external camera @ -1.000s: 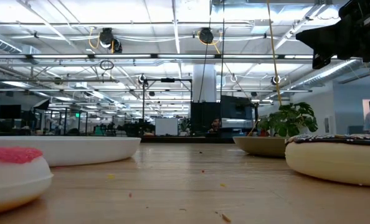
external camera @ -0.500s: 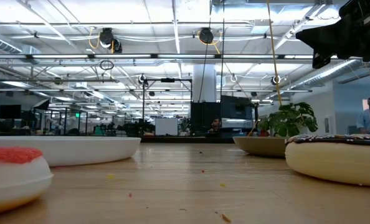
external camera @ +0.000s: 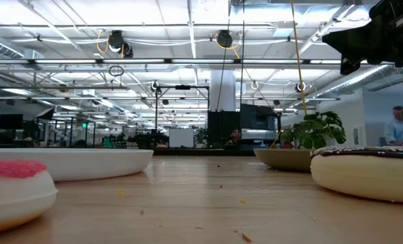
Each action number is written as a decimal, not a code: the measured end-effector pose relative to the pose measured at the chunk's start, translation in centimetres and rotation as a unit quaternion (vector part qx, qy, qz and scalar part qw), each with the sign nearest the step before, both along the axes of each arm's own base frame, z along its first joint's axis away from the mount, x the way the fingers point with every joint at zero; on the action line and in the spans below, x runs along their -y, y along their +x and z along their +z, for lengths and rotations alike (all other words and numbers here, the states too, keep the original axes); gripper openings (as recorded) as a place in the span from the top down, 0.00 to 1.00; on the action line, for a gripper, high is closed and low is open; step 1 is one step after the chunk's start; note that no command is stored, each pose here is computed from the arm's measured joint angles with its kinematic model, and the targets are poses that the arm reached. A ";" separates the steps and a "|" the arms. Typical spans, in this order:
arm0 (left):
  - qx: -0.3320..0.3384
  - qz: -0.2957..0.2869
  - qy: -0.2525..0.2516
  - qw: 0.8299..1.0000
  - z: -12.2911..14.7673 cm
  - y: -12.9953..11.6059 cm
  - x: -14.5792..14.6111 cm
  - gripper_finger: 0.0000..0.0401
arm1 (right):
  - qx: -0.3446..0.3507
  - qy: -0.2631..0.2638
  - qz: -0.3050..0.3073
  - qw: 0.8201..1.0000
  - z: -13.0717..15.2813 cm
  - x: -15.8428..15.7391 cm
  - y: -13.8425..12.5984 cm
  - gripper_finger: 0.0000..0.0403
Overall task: Pick & Place donuts
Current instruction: Put the small blue donut on the white plate, then put the small white donut on the white plate
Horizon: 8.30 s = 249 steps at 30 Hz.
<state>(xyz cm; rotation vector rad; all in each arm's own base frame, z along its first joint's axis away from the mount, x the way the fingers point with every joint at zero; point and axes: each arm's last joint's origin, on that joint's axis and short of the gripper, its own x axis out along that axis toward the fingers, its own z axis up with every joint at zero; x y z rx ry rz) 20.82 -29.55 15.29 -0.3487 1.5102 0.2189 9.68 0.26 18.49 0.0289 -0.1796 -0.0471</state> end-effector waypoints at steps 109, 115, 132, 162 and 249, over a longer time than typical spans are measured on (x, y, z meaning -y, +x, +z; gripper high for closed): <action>-0.062 -0.142 0.047 0.987 -0.5 12.8 -21.3 0.49 | -0.004 -0.010 0.002 1.000 -0.1 0.0 0.0 1.00; -0.067 -0.142 0.066 0.985 0.3 12.4 -21.4 0.26 | -0.004 -0.010 0.002 1.000 -0.1 0.0 0.0 1.00; -0.052 -0.117 0.067 0.989 10.5 11.9 -17.0 0.28 | -0.015 -0.033 -0.003 0.999 -0.2 0.0 0.1 1.00; 0.012 -0.137 0.073 0.988 14.2 2.5 -2.8 0.96 | -0.026 -0.043 -0.004 0.999 -0.4 0.0 0.2 1.00; 0.028 -0.032 0.021 0.999 -1.4 1.8 -4.6 0.37 | -0.018 -0.028 -0.002 0.999 -0.3 0.0 0.2 1.00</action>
